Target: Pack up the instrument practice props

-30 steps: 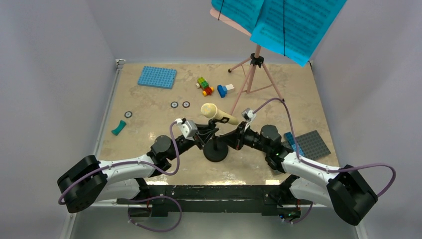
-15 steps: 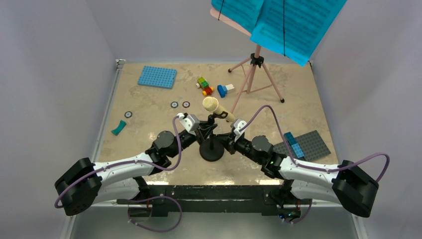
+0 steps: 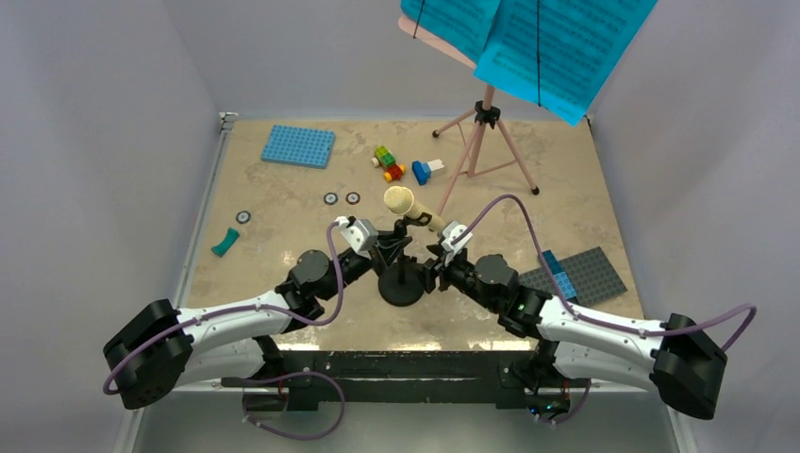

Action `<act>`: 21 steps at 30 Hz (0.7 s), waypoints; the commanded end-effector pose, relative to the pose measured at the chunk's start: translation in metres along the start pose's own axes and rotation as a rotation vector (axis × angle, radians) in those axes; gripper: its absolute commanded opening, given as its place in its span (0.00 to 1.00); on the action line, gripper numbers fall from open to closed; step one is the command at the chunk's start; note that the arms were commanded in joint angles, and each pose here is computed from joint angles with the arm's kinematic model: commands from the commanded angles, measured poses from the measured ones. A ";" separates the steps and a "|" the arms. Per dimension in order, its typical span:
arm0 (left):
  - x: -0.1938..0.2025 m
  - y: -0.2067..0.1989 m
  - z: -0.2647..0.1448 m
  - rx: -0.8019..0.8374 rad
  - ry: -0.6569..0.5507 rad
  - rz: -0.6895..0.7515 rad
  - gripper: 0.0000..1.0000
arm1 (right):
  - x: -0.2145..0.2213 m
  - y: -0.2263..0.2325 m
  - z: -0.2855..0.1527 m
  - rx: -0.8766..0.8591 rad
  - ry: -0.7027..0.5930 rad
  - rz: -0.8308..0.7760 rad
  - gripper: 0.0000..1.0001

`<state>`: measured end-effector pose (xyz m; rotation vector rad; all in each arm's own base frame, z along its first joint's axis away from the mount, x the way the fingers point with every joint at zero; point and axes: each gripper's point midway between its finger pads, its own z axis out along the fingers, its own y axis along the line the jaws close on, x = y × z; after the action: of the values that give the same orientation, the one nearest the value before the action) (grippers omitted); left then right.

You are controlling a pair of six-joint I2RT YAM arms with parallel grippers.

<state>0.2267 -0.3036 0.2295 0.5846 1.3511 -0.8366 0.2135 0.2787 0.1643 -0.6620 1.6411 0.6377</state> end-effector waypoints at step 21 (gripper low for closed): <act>0.026 -0.015 -0.025 0.078 0.079 -0.020 0.00 | -0.015 0.027 -0.006 -0.167 0.174 0.546 0.67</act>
<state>0.2102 -0.2943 0.2293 0.6197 1.3057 -0.8586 0.1874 0.2826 0.1628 -0.3410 2.0147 1.1188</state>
